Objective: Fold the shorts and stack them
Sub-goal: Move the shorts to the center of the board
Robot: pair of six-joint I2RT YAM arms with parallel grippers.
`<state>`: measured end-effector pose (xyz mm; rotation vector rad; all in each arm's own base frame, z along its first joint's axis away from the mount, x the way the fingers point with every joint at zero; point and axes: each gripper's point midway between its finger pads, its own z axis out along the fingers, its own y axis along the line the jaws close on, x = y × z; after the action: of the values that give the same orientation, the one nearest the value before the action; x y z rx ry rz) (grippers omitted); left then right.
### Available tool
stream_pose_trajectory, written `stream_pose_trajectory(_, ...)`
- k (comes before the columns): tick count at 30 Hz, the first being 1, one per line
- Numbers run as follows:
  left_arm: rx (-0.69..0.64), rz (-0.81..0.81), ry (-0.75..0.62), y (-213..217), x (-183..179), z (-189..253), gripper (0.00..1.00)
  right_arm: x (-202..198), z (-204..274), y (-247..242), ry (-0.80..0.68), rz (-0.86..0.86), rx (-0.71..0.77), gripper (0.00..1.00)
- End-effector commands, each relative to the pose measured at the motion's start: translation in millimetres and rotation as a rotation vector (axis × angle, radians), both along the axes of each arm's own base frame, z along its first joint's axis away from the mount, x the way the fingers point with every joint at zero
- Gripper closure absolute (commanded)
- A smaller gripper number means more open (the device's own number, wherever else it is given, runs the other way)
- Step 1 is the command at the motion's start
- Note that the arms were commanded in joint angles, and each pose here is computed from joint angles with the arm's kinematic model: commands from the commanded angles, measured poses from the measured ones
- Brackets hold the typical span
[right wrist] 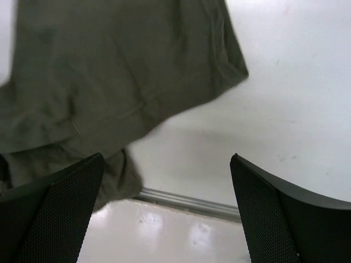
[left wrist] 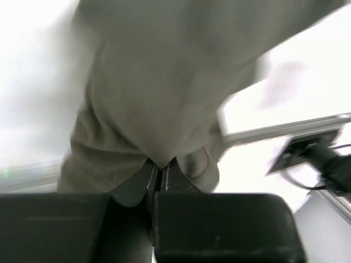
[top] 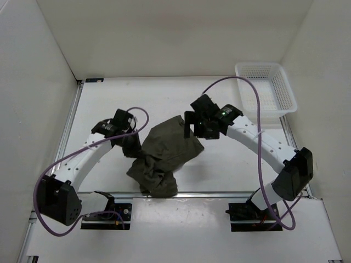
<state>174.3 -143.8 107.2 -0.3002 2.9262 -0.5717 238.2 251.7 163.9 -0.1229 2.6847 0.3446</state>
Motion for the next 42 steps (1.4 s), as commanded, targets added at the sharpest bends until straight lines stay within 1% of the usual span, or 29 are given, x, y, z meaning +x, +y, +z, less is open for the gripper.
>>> stream_pose_trajectory(1, -0.069, -0.077, -0.222, -27.0, 54.2, 57.3, 0.9, 35.8, 52.0, -20.1, -0.144, -0.09, 0.011, 0.0)
stream_pose_trajectory(5, -0.15, -0.218, -0.35, -83.9, 77.7, 119.4, 0.9, 45.5, 98.2, -63.3, -0.262, -0.201, 0.038, 0.0)
stream_pose_trajectory(7, -0.182, -0.268, -0.375, -109.0, 84.9, 136.0, 0.9, 46.9, 106.0, -89.5, -0.295, -0.279, 0.041, 0.0)
stream_pose_trajectory(8, -0.21, -0.315, -0.394, -136.3, 94.6, 149.2, 0.9, 42.1, 120.2, -105.2, -0.344, -0.326, 0.059, 0.0)
stream_pose_trajectory(11, -0.28, -0.411, -0.407, -190.6, 103.3, 165.9, 0.9, 28.8, 124.1, -140.1, -0.395, -0.426, 0.057, 0.0)
stream_pose_trajectory(12, -0.326, -0.446, -0.415, -221.5, 120.2, 172.6, 0.87, 24.8, 115.3, -148.8, -0.387, -0.458, 0.045, 0.0)
stream_pose_trajectory(14, -0.379, -0.514, -0.392, -253.8, 123.9, 176.5, 0.65, 12.0, 114.4, -162.0, -0.393, -0.489, 0.048, 0.0)
stream_pose_trajectory(15, -0.362, -0.545, -0.359, -264.0, 127.4, 177.1, 0.36, 7.6, 112.3, -166.6, -0.384, -0.509, 0.049, 0.0)
stream_pose_trajectory(16, -0.337, -0.558, -0.356, -266.6, 126.2, 177.0, 0.25, 2.4, 107.7, -169.3, -0.372, -0.507, 0.037, 0.0)
stream_pose_trajectory(18, -0.3, -0.555, -0.409, -256.4, 127.9, 192.6, 0.03, -8.9, 103.5, -171.4, -0.353, -0.504, 0.048, 0.0)
stream_pose_trajectory(20, -0.246, -0.495, -0.443, -235.1, 140.3, 190.1, 0.0, -17.5, 85.4, -169.2, -0.307, -0.482, 0.045, 0.02)
stream_pose_trajectory(21, -0.264, -0.444, -0.51, -206.7, 144.0, 219.3, 0.0, -19.9, 80.1, -165.6, -0.294, -0.46, 0.055, 0.02)
stream_pose_trajectory(22, -0.233, -0.423, -0.442, -190.2, 142.0, 192.2, 0.0, -25.8, 63.7, -157.5, -0.237, -0.426, 0.068, 0.03)
stream_pose_trajectory(23, -0.242, -0.383, -0.464, -178.4, 147.2, 194.3, 0.0, -24.0, 56.1, -150.3, -0.213, -0.409, 0.083, 0.03)
stream_pose_trajectory(24, -0.239, -0.326, -0.514, -148.9, 147.2, 210.7, 0.04, -26.3, 48.7, -141.2, -0.187, -0.376, 0.094, 0.05)
stream_pose_trajectory(25, -0.183, -0.298, -0.438, -131.8, 141.8, 173.9, 0.11, -26.9, 38.0, -132.1, -0.15, -0.347, 0.096, 0.05)
stream_pose_trajectory(26, -0.163, -0.266, -0.42, -119.4, 138.9, 163.6, 0.37, -34.8, 24.6, -118.2, -0.106, -0.295, 0.1, 0.06)
stream_pose_trajectory(27, -0.148, -0.23, -0.43, -101.2, 135.3, 163.1, 0.5, -35.5, 17.6, -98.4, -0.069, -0.259, 0.139, 0.06)
stream_pose_trajectory(28, -0.105, -0.207, -0.336, -87.6, 122.3, 126.8, 0.57, -39.1, 12.2, -84.5, -0.047, -0.224, 0.155, 0.06)
stream_pose_trajectory(29, -0.094, -0.199, -0.313, -81.0, 116.9, 114.1, 0.61, -51.3, 7.0, -61.9, -0.023, -0.146, 0.169, 0.06)
stream_pose_trajectory(30, -0.078, -0.175, -0.298, -73.6, 114.4, 102.1, 0.58, -50.5, -0.6, -41.8, -0.007, -0.119, 0.177, 0.06)
stream_pose_trajectory(31, -0.048, -0.135, -0.235, -58.9, 103.9, 76.3, 0.5, -66.5, -3.3, -18.2, 0.004, -0.022, 0.174, 0.04)
stream_pose_trajectory(32, -0.026, -0.119, -0.211, -51.7, 102.3, 62.3, 0.39, -66.6, 5.8, 0.0, -0.017, 0.02, 0.185, 0.04)
stream_pose_trajectory(33, -0.021, -0.106, -0.201, -46.1, 100.9, 53.9, 0.26, -68.0, -7.4, 16.9, 0.002, 0.069, 0.135, 0.03)
stream_pose_trajectory(34, 0.006, -0.063, -0.167, -32.6, 100.1, 37.6, 0.08, -81.6, -8.2, 37.1, -0.002, 0.156, 0.114, 0.03)
stream_pose_trajectory(36, 0.004, -0.032, -0.139, -24.9, 106.3, 23.3, 0.04, -79.3, -16.8, 66.5, -0.023, 0.234, 0.025, 0.03)
stream_pose_trajectory(39, -0.022, -0.027, -0.109, -17.2, 119.3, 5.6, 0.04, -90.1, -43.4, 97.6, -0.046, 0.371, -0.098, 0.03)
stream_pose_trajectory(40, -0.032, -0.025, -0.088, -13.6, 126.7, -3.0, 0.04, -92.1, -40.8, 108.4, -0.077, 0.418, -0.119, 0.03)
stream_pose_trajectory(42, -0.102, -0.046, -0.067, -20.4, 134.1, -7.5, 0.06, -91.6, -62.0, 118.5, -0.063, 0.452, -0.164, 0.07)
